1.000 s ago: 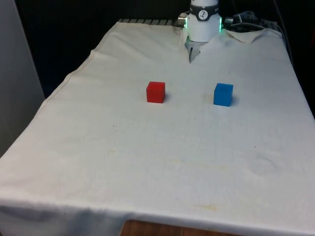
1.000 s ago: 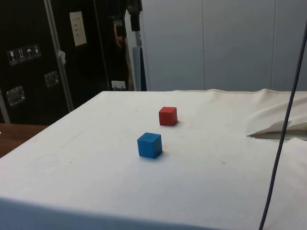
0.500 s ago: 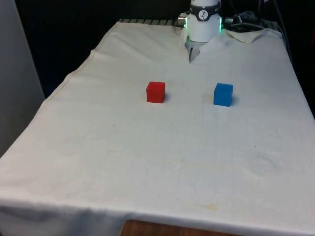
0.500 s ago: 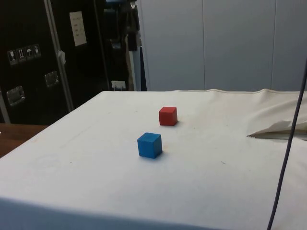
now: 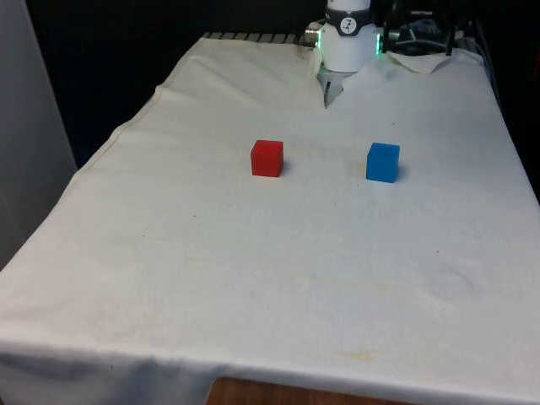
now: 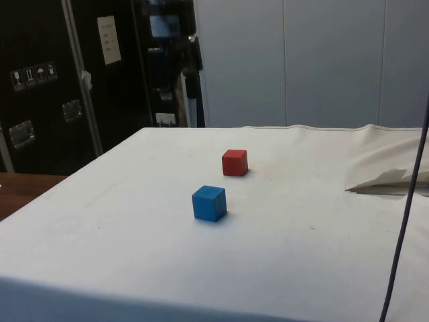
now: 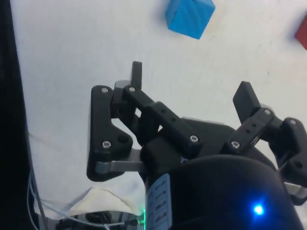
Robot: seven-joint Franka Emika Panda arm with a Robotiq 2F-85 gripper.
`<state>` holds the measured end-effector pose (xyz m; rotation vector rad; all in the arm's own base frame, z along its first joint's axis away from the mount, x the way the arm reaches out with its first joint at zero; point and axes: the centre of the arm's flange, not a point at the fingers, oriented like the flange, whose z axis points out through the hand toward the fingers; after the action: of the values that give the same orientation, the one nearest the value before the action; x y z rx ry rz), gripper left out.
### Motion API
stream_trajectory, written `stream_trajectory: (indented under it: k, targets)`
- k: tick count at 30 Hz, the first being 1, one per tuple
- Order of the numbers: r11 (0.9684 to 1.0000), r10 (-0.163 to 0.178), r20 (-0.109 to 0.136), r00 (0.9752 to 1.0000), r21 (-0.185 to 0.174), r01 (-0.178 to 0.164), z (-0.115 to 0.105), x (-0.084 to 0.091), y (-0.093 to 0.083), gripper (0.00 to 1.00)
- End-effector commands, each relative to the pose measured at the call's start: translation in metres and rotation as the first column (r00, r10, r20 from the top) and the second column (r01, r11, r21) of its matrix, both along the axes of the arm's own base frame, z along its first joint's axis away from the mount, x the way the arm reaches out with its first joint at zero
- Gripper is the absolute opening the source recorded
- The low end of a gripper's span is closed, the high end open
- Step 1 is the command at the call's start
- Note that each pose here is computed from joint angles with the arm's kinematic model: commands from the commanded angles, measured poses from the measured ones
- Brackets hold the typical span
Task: Stack the two cubes.
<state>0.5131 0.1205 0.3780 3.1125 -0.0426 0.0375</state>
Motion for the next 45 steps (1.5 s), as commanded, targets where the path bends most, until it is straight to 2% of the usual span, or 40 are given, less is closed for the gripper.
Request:
stream_trajectory:
  k: [1,5,6,7,13,15,16,17,22,24,25,26,33,34,35,41,42,43,45]
  targets:
    - [0.9999,-0.016,0.006,0.9999,0.002,0.016,-0.005,0.000,0.000,1.00]
    - [0.9993,-0.038,0.007,0.9993,0.008,0.038,-0.016,0.000,0.002,1.00]
    - [0.9995,-0.031,-0.002,0.9995,0.004,0.031,-0.015,0.000,0.001,1.00]
    - [0.9988,-0.048,0.008,0.9988,0.011,0.048,-0.021,-0.001,0.003,1.00]
    - [0.9969,-0.076,0.028,0.9967,0.024,0.075,-0.035,-0.005,0.010,1.00]
    - [0.9973,-0.071,0.021,0.9973,0.018,0.071,-0.035,-0.006,0.008,1.00]
    - [0.9964,-0.081,0.034,0.9961,0.029,0.080,-0.039,-0.007,0.012,1.00]
    - [0.9962,-0.083,0.038,0.9958,0.031,0.082,-0.041,-0.007,0.014,1.00]
    - [0.9955,-0.088,0.045,0.9951,0.039,0.086,-0.055,-0.010,0.016,1.00]
    - [0.9950,-0.091,0.047,0.9948,0.046,0.089,-0.064,-0.012,0.014,1.00]
    - [0.9959,-0.085,0.039,0.9956,0.036,0.083,-0.061,-0.011,0.014,1.00]
    - [0.9948,-0.093,0.047,0.9946,0.048,0.090,-0.067,-0.013,0.012,1.00]
    - [0.9922,-0.108,0.044,0.9932,0.068,0.105,-0.089,-0.017,-0.003,1.00]
    - [0.9930,-0.108,0.042,0.9933,0.053,0.105,-0.087,-0.018,-0.003,1.00]
    - [0.9915,-0.112,0.043,0.9928,0.071,0.108,-0.092,-0.017,-0.006,1.00]
    - [0.9884,-0.125,0.034,0.9915,0.091,0.122,-0.109,-0.018,-0.018,1.00]
    - [0.9896,-0.124,0.030,0.9918,0.077,0.122,-0.107,-0.018,-0.019,1.00]
    - [0.9883,-0.125,0.033,0.9916,0.092,0.122,-0.109,-0.018,-0.018,1.00]
    - [0.9883,-0.125,0.032,0.9916,0.091,0.122,-0.109,-0.017,-0.018,1.00]
